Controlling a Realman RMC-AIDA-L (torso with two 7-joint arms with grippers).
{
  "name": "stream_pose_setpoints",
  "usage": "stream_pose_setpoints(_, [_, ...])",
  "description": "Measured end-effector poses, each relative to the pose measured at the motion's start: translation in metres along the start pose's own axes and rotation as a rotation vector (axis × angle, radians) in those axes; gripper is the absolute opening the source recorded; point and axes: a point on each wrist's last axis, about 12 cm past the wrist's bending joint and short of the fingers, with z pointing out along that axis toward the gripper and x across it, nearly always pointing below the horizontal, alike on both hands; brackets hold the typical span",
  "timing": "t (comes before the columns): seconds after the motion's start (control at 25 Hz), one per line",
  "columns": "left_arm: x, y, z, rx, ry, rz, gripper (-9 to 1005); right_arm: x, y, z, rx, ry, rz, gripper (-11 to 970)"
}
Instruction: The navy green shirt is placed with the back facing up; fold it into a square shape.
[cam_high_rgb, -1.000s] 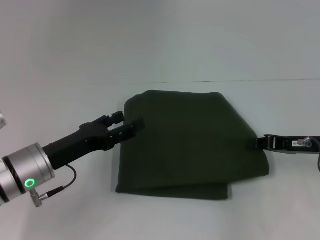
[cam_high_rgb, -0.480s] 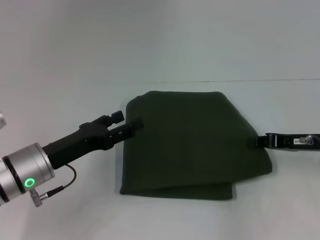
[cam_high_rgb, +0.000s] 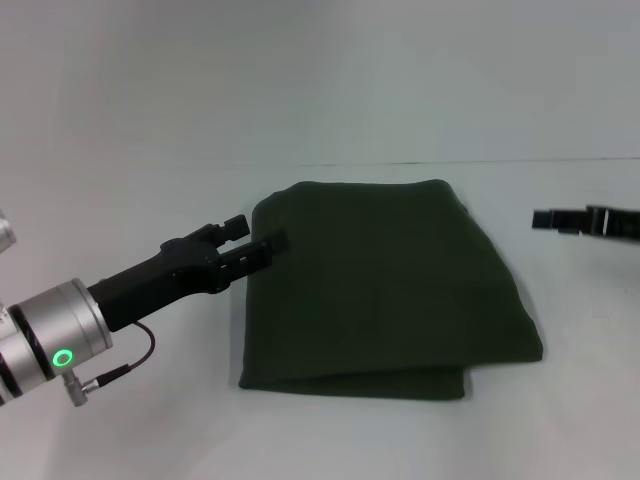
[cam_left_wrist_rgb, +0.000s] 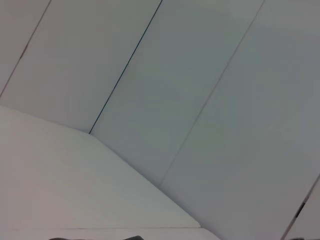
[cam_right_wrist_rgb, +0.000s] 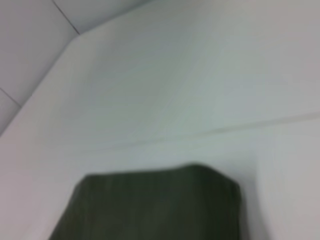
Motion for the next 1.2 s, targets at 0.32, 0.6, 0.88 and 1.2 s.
stream_pose_setpoints(0.32, [-0.001,0.003,0.002,-0.021,0.001,0.004,874,-0.018,0.027,0.033,-0.034,-0.015,-0.087,634])
stream_pose_setpoints(0.6, [-0.002,0.005,0.003,-0.041,0.003,0.007,874,-0.002,0.044,0.071,-0.012,-0.006,-0.172,554])
stream_pose_setpoints(0.88, [-0.002,0.007,0.003,-0.058,0.004,0.009,874,0.018,0.059,0.107,0.035,-0.001,-0.299,263])
stream_pose_setpoints(1.2, [-0.002,0.010,0.002,-0.081,0.006,0.010,874,0.019,0.066,0.123,0.093,-0.010,-0.412,31])
